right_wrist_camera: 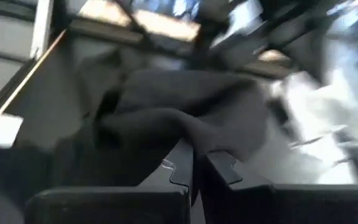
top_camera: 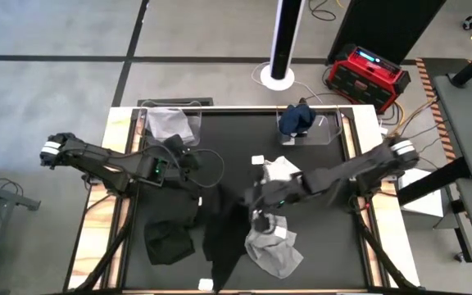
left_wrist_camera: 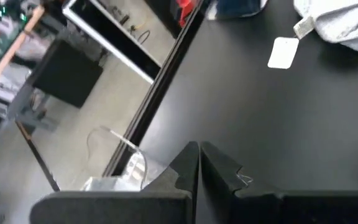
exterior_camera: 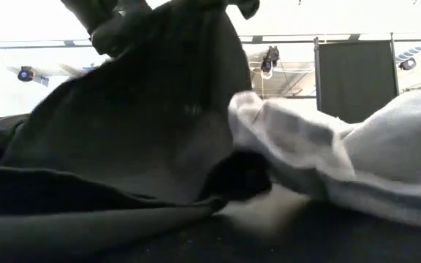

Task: Sort towels by color in basket
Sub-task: Put the right black towel into the right transparent bin

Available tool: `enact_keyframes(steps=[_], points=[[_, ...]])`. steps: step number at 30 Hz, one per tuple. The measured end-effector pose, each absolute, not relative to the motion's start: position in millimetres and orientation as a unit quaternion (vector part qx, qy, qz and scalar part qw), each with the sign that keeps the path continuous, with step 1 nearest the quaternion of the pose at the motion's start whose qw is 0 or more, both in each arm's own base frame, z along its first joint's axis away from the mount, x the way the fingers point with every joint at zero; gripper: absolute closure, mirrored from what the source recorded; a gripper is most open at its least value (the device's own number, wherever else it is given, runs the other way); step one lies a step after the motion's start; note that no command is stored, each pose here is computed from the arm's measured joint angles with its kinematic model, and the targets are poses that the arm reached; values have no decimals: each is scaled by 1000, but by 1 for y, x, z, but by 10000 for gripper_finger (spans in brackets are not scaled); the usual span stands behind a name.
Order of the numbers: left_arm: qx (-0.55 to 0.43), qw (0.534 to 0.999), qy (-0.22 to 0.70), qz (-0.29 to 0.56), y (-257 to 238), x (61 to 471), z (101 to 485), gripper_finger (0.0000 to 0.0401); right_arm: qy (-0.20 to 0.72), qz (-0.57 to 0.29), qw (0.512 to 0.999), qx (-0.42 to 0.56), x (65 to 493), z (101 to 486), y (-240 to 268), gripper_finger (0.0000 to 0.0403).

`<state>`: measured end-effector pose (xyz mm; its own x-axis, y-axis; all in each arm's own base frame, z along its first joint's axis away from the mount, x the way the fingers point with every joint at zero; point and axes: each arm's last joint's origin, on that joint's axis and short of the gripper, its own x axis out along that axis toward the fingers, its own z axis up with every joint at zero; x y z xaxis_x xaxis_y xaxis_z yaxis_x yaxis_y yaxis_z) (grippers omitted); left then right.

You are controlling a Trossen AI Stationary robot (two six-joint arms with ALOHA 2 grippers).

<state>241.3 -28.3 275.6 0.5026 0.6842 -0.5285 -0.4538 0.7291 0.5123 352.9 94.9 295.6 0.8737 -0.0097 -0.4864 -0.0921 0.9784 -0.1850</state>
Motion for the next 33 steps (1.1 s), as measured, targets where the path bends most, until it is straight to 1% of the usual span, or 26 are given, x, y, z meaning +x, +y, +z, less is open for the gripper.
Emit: enact_keyframes(steps=[6, 11, 12, 16, 18, 21, 24, 28, 33], points=[[192, 863, 350, 311, -27, 238, 290, 401, 183, -26, 971, -151, 317, 344, 72, 394], [191, 882, 314, 295, -24, 220, 312, 401, 130, -51, 974, -178, 299, 368, 51, 394], [187, 894, 304, 270, -24, 216, 318, 401, 127, -56, 973, -186, 298, 370, 47, 394], [157, 950, 245, 113, -27, 204, 340, 397, 109, -75, 968, -212, 292, 380, 35, 394], [155, 961, 209, 98, -26, 200, 348, 389, 93, -85, 968, -217, 290, 386, 30, 394], [155, 964, 183, 112, -22, 198, 355, 371, 67, -98, 968, -219, 289, 393, 25, 394], [153, 969, 170, 98, -20, 201, 357, 345, 46, -111, 968, -219, 288, 399, 20, 394], [146, 974, 161, 59, -20, 213, 354, 297, 28, -126, 968, -215, 288, 406, 14, 394], [164, 971, 166, 52, -23, 234, 345, 231, -2, -146, 969, -200, 287, 416, 7, 394]])
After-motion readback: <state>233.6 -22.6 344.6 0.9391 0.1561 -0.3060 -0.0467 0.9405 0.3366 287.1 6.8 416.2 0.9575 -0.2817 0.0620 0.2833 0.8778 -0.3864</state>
